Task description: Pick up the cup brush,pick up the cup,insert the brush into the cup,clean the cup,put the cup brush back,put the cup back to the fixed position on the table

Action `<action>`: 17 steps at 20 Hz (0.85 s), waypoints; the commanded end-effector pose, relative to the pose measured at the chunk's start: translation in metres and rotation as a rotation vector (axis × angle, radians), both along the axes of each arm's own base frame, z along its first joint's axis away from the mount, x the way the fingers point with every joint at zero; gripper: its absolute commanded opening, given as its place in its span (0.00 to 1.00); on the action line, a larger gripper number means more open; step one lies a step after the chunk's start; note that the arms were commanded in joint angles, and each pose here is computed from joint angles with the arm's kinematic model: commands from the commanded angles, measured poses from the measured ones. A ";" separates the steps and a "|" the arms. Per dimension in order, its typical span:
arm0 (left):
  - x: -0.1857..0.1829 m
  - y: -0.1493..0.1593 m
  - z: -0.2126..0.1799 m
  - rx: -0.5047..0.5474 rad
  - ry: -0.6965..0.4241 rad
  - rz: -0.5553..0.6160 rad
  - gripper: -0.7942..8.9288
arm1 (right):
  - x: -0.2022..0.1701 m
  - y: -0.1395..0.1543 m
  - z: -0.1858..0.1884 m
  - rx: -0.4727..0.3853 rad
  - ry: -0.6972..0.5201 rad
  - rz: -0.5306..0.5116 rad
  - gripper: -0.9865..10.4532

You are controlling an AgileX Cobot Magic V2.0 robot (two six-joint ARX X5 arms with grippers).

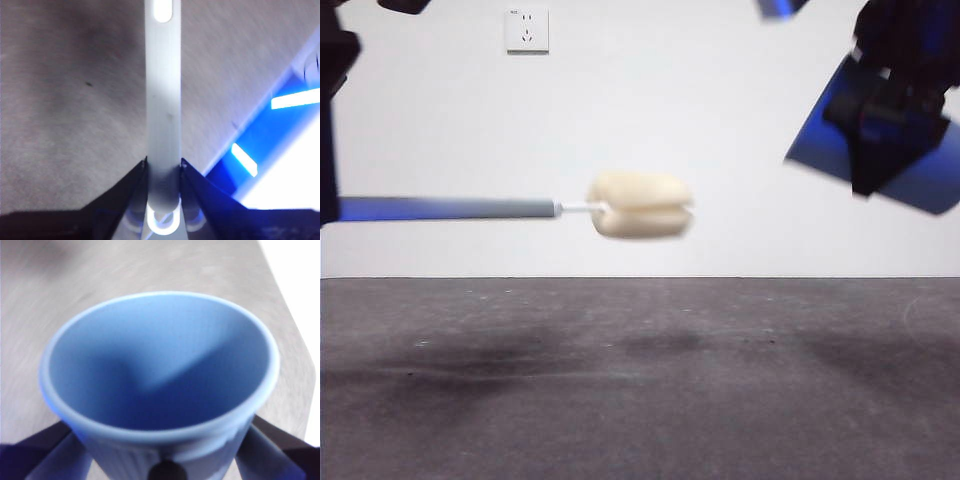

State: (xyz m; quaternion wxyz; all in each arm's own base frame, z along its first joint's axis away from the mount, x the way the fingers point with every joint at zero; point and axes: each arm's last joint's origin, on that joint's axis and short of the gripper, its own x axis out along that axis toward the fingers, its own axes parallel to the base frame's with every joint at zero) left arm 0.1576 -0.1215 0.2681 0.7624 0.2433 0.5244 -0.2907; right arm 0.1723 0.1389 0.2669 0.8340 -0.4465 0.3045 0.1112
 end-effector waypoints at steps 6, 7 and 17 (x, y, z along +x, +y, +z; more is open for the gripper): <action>0.026 -0.005 0.006 -0.263 -0.096 0.396 0.07 | -0.023 -0.022 0.040 0.472 -0.115 -0.069 0.07; 0.031 -0.007 0.005 -0.278 -0.121 0.435 0.07 | -0.028 -0.025 0.044 0.539 -0.115 -0.065 0.07; 0.084 -0.043 -0.063 -0.232 -0.056 0.622 0.07 | -0.055 -0.044 0.067 0.825 -0.117 0.015 0.07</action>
